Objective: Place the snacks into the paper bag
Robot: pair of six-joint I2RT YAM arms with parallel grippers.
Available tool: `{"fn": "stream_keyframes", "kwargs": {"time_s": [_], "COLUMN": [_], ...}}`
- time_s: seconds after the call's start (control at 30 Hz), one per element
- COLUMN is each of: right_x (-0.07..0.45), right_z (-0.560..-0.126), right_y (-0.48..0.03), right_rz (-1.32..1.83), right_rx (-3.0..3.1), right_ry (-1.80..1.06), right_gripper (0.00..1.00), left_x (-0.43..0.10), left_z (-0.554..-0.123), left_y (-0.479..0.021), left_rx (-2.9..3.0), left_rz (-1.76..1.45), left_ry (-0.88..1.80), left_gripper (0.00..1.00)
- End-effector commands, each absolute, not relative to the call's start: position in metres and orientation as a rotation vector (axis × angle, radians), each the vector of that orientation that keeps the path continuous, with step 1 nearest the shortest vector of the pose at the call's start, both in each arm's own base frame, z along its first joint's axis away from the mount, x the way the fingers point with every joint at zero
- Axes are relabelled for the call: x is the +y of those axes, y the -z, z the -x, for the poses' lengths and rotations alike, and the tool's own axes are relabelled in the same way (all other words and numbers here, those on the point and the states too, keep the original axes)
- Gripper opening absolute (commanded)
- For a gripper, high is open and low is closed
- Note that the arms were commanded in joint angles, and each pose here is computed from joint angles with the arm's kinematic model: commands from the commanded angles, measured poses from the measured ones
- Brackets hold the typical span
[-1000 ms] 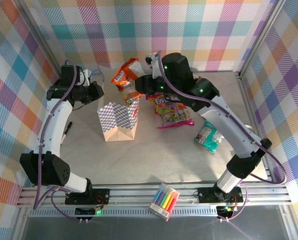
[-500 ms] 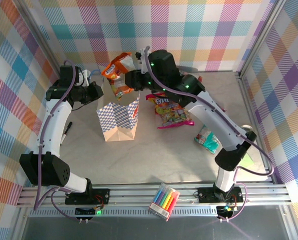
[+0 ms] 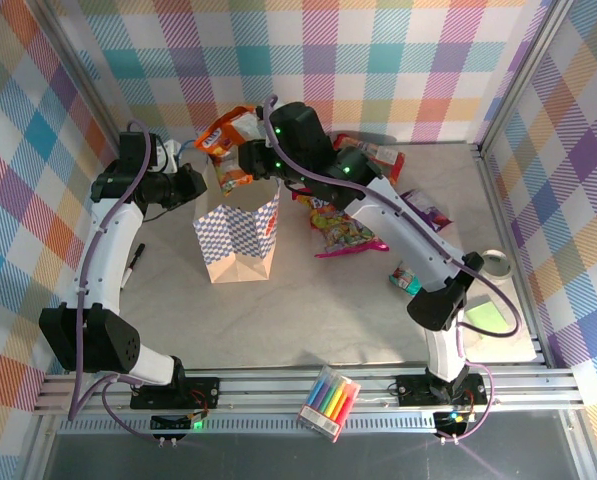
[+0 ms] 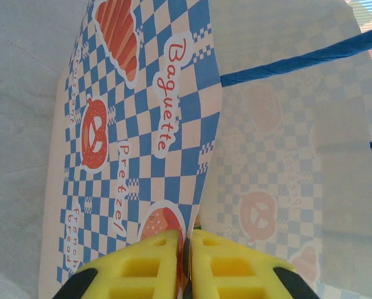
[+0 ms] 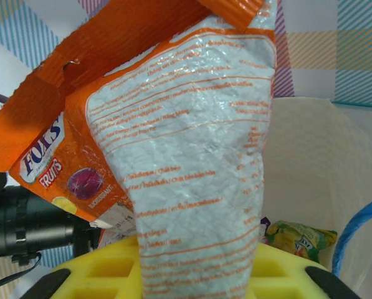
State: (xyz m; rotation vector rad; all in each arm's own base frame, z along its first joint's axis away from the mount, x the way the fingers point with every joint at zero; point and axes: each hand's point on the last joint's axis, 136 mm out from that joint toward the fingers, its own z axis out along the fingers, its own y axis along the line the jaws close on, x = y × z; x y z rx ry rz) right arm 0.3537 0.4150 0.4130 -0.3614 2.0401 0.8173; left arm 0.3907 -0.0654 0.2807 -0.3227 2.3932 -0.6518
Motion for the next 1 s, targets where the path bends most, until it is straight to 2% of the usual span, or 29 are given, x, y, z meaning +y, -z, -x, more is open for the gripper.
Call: {"fn": "stream_keyframes", "kwargs": {"time_s": [0.0,0.97], "right_x": [0.410,0.422], "right_z": [-0.359,-0.391], "right_y": [-0.440,-0.393], "right_rz": [0.283,0.139], "right_rx": [1.969,2.055], "right_ry": [-0.841,-0.749], "right_gripper": [0.27,0.27], "left_x": [-0.062,-0.059], "left_z": [-0.384,-0.383], "left_y": [-0.277,-0.277], "left_rx": [2.401,2.387], "left_rz": [0.350,0.360], "left_ry": [0.663,0.670], "left_gripper": [0.13,0.13]}}
